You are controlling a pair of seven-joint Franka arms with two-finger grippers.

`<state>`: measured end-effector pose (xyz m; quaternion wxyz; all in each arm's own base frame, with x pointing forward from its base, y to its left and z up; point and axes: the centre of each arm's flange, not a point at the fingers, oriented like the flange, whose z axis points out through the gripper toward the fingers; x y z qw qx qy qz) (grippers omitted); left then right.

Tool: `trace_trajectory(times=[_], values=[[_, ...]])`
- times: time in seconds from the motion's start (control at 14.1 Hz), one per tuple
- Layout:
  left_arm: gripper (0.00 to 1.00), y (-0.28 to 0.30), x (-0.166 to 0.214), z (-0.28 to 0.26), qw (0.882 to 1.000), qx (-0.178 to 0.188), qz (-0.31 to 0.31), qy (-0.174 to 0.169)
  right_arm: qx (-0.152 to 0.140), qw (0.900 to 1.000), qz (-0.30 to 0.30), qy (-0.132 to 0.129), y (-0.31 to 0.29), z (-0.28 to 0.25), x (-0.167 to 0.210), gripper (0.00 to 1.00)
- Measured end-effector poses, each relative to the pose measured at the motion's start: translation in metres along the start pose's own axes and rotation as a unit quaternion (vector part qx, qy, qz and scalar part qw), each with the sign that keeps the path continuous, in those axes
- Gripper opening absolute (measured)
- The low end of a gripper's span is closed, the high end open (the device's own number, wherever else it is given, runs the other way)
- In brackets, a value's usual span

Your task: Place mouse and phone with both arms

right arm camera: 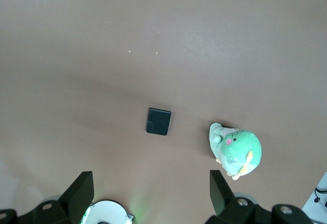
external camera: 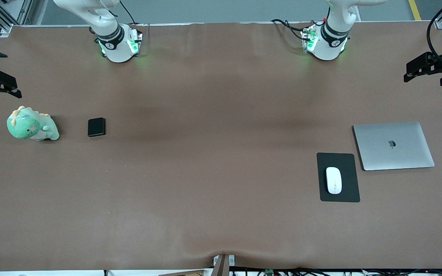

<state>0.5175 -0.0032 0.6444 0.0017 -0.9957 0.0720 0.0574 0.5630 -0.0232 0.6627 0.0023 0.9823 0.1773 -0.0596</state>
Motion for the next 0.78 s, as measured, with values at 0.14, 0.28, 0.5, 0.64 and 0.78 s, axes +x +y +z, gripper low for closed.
trace_trajectory(times=[0.14,0.28,0.5,0.64,0.78], values=[[1.00,0.000,0.000,0.000,1.000,0.000,0.000,0.000,0.001,1.000,0.012,0.003,-0.004,0.005,-0.010,1.00],[1.00,-0.001,0.000,0.000,1.000,0.000,0.000,0.000,0.005,0.998,0.058,0.000,-0.009,0.015,-0.017,1.00],[1.00,-0.001,0.000,0.000,1.000,0.000,0.000,0.000,0.008,0.991,0.130,-0.011,-0.024,0.025,-0.020,1.00],[1.00,-0.001,0.000,0.000,1.000,0.000,0.000,0.000,0.010,0.988,0.153,-0.017,-0.026,0.032,-0.024,1.00],[1.00,-0.001,0.000,0.000,1.000,0.000,0.000,0.000,0.025,0.985,0.172,-0.017,-0.015,0.036,-0.031,1.00]])
